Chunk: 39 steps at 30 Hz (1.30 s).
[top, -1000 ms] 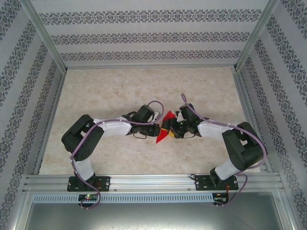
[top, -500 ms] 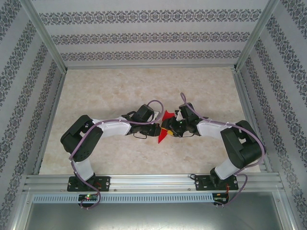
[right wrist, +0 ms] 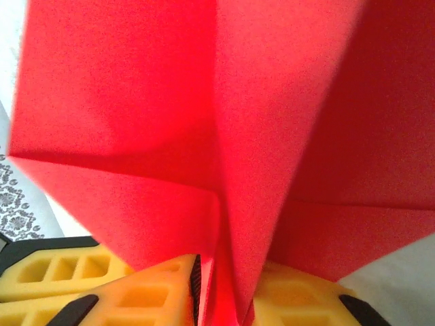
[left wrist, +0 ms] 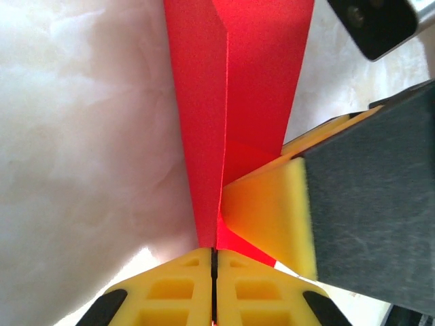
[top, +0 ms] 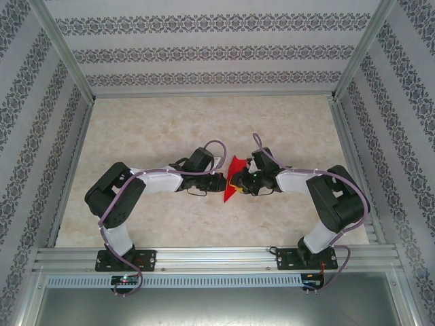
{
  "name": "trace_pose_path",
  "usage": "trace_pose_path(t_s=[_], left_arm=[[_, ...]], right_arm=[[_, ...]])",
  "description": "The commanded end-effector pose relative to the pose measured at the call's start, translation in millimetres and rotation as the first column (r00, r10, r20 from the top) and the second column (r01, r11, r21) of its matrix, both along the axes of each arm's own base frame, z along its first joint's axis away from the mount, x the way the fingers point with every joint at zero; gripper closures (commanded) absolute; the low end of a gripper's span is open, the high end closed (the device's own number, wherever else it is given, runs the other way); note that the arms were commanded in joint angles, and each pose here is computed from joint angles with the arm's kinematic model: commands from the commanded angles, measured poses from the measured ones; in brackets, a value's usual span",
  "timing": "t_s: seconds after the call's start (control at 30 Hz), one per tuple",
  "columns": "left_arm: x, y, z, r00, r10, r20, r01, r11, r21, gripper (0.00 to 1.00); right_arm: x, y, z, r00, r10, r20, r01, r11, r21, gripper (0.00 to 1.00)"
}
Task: Fold a paper plane with a square sheet of paper (pick it up from the middle)
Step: Turn over a paper plane at the center of the table.
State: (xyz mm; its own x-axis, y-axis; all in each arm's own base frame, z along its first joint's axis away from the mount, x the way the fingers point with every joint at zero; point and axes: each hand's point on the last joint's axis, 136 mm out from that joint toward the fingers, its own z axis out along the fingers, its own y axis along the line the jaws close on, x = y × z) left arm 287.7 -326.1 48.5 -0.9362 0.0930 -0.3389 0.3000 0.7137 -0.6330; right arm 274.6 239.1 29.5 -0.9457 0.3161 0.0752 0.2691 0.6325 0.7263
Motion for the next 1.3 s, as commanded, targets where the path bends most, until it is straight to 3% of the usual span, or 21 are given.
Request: trace_pose_path(t_s=[0.0, 0.23, 0.37, 0.63, 0.77, 0.9, 1.07, 1.27], left_arm=[[6, -5, 16, 1.000, 0.014, 0.014, -0.013, 0.997, -0.081, 0.90], [6, 0, 12, 1.000, 0.024, 0.005, -0.023, 0.997, -0.069, 0.87], [7, 9, 16, 0.999, 0.041, 0.020, -0.040, 0.998, -0.052, 0.78], [-6, 47, 35, 0.996, 0.077, 0.046, -0.077, 0.997, -0.003, 0.60], [-19, 78, 44, 0.994, 0.087, 0.064, -0.093, 0.991, 0.092, 0.49], [-28, 111, 47, 0.989, 0.133, 0.060, -0.140, 0.980, 0.139, 0.47], [-34, 134, 53, 0.982, 0.180, 0.060, -0.186, 0.975, 0.121, 0.43], [-37, 140, 50, 0.981, 0.189, 0.038, -0.192, 0.977, 0.096, 0.42]], right_arm=[[1, 8, 0, 0.999, 0.030, 0.026, -0.030, 1.000, 0.004, 0.80], [1, 3, 0, 0.996, 0.084, 0.043, -0.079, 0.991, -0.108, 0.93], [-3, -4, 4, 0.985, 0.161, 0.054, -0.145, 0.963, -0.227, 0.97], [-18, -2, 8, 0.928, 0.372, -0.025, -0.340, 0.817, -0.465, 1.00], [-27, 12, 5, 0.888, 0.454, -0.075, -0.422, 0.739, -0.525, 1.00], [-32, 19, -3, 0.864, 0.490, -0.116, -0.459, 0.671, -0.582, 0.97], [-32, 30, -9, 0.851, 0.510, -0.125, -0.469, 0.631, -0.617, 0.89], [-31, 39, -14, 0.849, 0.514, -0.119, -0.457, 0.603, -0.654, 0.87]])
